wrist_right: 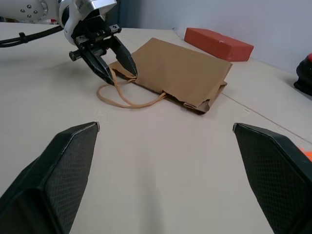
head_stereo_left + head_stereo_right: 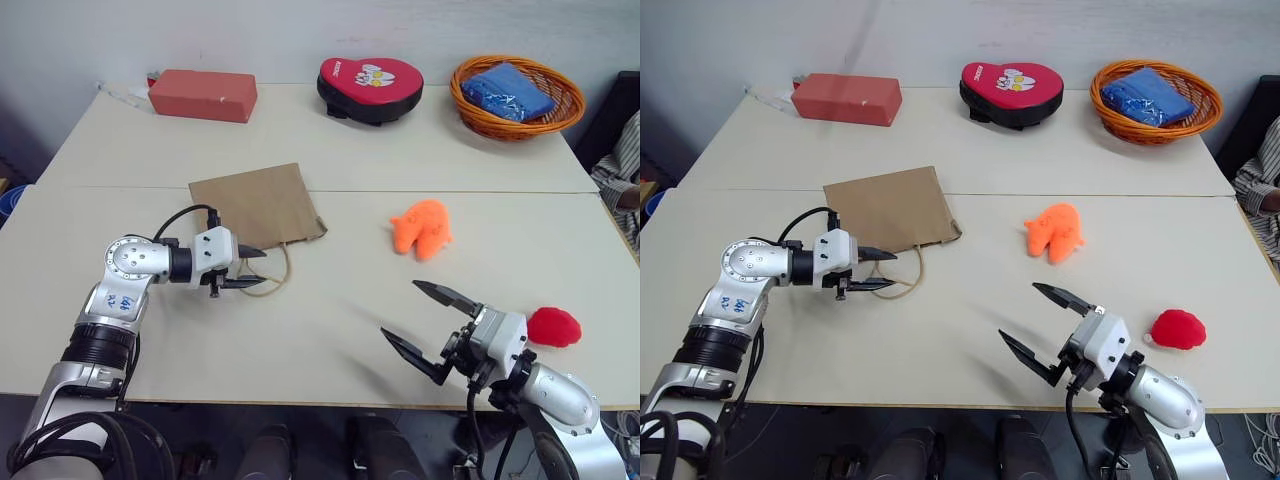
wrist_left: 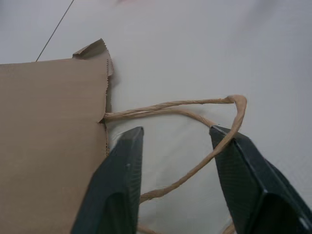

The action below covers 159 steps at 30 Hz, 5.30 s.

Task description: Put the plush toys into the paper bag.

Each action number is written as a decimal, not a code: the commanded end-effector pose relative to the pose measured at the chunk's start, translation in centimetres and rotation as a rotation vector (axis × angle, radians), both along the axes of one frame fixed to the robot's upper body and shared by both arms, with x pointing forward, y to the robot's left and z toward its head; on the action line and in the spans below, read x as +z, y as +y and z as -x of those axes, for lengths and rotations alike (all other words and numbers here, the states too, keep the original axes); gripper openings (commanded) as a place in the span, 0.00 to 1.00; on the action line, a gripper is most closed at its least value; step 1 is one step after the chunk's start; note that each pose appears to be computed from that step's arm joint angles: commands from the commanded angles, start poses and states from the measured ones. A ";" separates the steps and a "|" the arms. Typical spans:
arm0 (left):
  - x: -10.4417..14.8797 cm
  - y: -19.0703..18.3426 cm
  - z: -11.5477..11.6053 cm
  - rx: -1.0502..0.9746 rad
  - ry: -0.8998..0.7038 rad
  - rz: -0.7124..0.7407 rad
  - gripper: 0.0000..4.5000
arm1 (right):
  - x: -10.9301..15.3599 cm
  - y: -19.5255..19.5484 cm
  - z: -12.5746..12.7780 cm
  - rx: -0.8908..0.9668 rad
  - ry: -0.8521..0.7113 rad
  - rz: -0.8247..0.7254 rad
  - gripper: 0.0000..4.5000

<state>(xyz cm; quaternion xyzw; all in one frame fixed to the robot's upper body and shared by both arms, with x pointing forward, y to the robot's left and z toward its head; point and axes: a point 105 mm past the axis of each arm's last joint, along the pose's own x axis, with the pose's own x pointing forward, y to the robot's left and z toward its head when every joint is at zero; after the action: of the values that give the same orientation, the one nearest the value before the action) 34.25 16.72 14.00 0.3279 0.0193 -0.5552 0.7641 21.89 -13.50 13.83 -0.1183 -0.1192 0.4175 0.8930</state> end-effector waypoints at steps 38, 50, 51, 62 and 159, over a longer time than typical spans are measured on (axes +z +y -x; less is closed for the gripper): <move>10.6 -9.0 5.9 -0.293 0.106 0.484 0.00 | 1.0 9.0 -9.4 0.106 0.009 0.112 0.01; 12.1 -9.2 6.4 -0.333 0.161 0.590 0.00 | -1.4 12.2 -10.8 0.147 0.072 0.167 0.01; 12.2 -9.2 6.3 -0.330 0.161 0.590 0.00 | -1.3 12.6 -10.9 0.150 0.068 0.164 0.01; 14.5 -7.4 5.6 -0.279 0.117 0.681 0.00 | -3.6 12.3 -12.2 0.124 0.120 0.206 0.01; 12.8 -9.6 5.2 -0.317 0.176 0.662 0.00 | 3.8 11.3 -12.1 0.269 0.314 0.140 0.04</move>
<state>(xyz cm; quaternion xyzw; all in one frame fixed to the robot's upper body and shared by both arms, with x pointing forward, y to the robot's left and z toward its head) 29.42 7.34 25.78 0.0075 -0.1258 -0.6623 0.7385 33.91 -2.90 17.38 -0.0935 0.0442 0.5439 0.8327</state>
